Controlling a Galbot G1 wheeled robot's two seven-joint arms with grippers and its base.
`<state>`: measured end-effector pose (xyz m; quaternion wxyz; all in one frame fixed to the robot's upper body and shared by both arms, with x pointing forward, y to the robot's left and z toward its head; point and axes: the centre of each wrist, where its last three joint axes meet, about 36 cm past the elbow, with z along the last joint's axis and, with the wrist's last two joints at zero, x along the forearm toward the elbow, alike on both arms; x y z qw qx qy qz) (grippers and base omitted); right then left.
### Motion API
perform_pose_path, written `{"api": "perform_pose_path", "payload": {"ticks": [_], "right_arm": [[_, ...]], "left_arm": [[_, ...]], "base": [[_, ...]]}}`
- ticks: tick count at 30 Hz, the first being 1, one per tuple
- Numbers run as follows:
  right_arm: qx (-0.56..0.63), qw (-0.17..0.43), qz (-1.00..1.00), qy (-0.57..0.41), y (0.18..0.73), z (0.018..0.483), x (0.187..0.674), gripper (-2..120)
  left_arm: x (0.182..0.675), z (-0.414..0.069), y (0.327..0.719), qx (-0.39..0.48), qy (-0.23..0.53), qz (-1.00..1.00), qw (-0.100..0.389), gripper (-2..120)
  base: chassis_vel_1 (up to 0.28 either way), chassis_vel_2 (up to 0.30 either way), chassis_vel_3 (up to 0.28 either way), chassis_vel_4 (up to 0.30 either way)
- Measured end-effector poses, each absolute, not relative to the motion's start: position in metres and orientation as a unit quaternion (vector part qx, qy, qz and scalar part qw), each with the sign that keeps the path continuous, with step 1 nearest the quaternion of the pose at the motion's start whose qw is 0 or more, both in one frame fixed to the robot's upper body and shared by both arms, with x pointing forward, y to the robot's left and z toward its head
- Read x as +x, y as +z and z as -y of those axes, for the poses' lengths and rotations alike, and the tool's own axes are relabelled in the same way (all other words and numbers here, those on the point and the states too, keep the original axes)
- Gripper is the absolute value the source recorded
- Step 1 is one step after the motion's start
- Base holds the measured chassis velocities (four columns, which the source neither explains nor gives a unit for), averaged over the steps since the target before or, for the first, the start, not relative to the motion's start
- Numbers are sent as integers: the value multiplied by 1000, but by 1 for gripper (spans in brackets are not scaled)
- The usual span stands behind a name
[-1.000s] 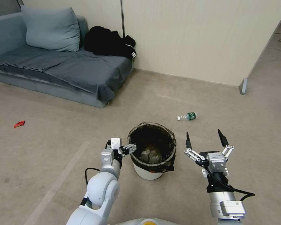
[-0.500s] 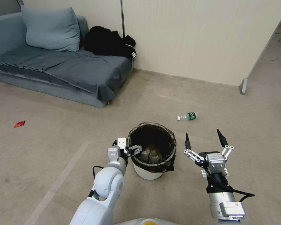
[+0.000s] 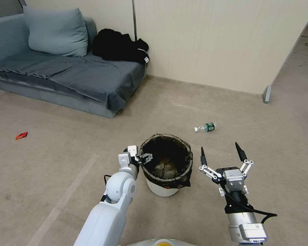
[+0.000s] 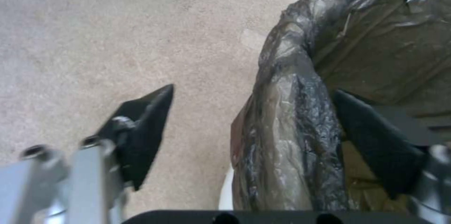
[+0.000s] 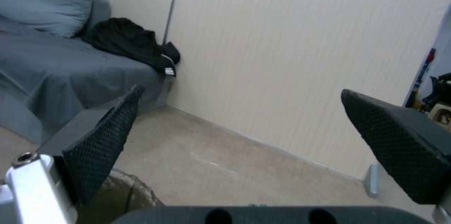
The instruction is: Pick up the trash bin, then pick up the garbage from the floor and place it into the trash bin.
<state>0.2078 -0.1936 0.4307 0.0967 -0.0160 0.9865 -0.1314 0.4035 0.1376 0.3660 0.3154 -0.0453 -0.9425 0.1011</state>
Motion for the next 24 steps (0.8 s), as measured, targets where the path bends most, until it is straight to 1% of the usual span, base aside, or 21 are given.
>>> {"api": "perform_pose_path", "payload": {"ticks": [1, 3, 5, 6, 7, 9, 10, 12, 13, 14, 15, 16, 17, 18, 19, 20, 24], "right_arm": [[-18, 97, -986, -133, 430, 193, 208, 100], [-20, 97, -986, -134, 430, 192, 207, 100], [-21, 97, -986, -135, 430, 192, 207, 100], [-21, 97, -986, -135, 430, 192, 207, 100], [-21, 97, -986, -135, 430, 192, 207, 100], [-23, 98, -986, -135, 430, 191, 207, 100], [-23, 98, -986, -135, 430, 191, 207, 100], [-30, 103, -985, -133, 428, 191, 208, 100], [-30, 103, -985, -133, 428, 191, 208, 100], [-31, 104, -985, -133, 428, 191, 208, 100], [-32, 104, -985, -132, 428, 191, 208, 100], [-32, 105, -985, -132, 428, 191, 208, 100], [-32, 106, -985, -132, 428, 190, 208, 100], [-32, 106, -985, -132, 428, 190, 208, 100], [-33, 107, -985, -132, 428, 190, 208, 100], [-33, 108, -985, -132, 428, 190, 208, 100], [-34, 109, -985, -132, 429, 190, 208, 100]], "left_arm": [[402, -135, 366, -47, 103, 941, 319, 73], [402, -134, 365, -47, 104, 940, 321, 72], [399, -130, 364, -46, 104, 938, 328, 58], [398, -129, 363, -45, 104, 937, 332, 54], [398, -129, 363, -45, 104, 937, 332, 54], [394, -126, 362, -45, 103, 935, 337, 45], [394, -126, 362, -45, 103, 935, 337, 45], [391, -124, 361, -46, 103, 933, 341, 34], [391, -124, 361, -46, 103, 933, 341, 34], [391, -123, 361, -47, 104, 933, 341, 31], [389, -123, 360, -47, 104, 933, 342, 26], [387, -121, 360, -47, 104, 932, 344, 17], [386, -121, 360, -47, 104, 932, 344, 15], [386, -121, 360, -47, 104, 932, 344, 15], [385, -120, 360, -47, 104, 932, 345, 11], [385, -120, 360, -46, 104, 932, 345, 5], [384, -119, 359, -45, 102, 931, 346, 2]], "base": [[0, 0, 0, 0], [0, 0, 0, 0], [0, 0, 0, 0], [0, 0, 0, 0], [0, 0, 0, 0], [0, 0, 0, 0], [0, 0, 0, 0], [0, 0, 0, 0], [0, 0, 0, 0], [0, 0, 0, 0], [0, 0, 0, 0], [0, 0, 0, 0], [0, 0, 0, 0], [0, 0, 0, 0], [0, 0, 0, 0], [0, 0, 0, 0], [0, 0, 0, 0]]}}
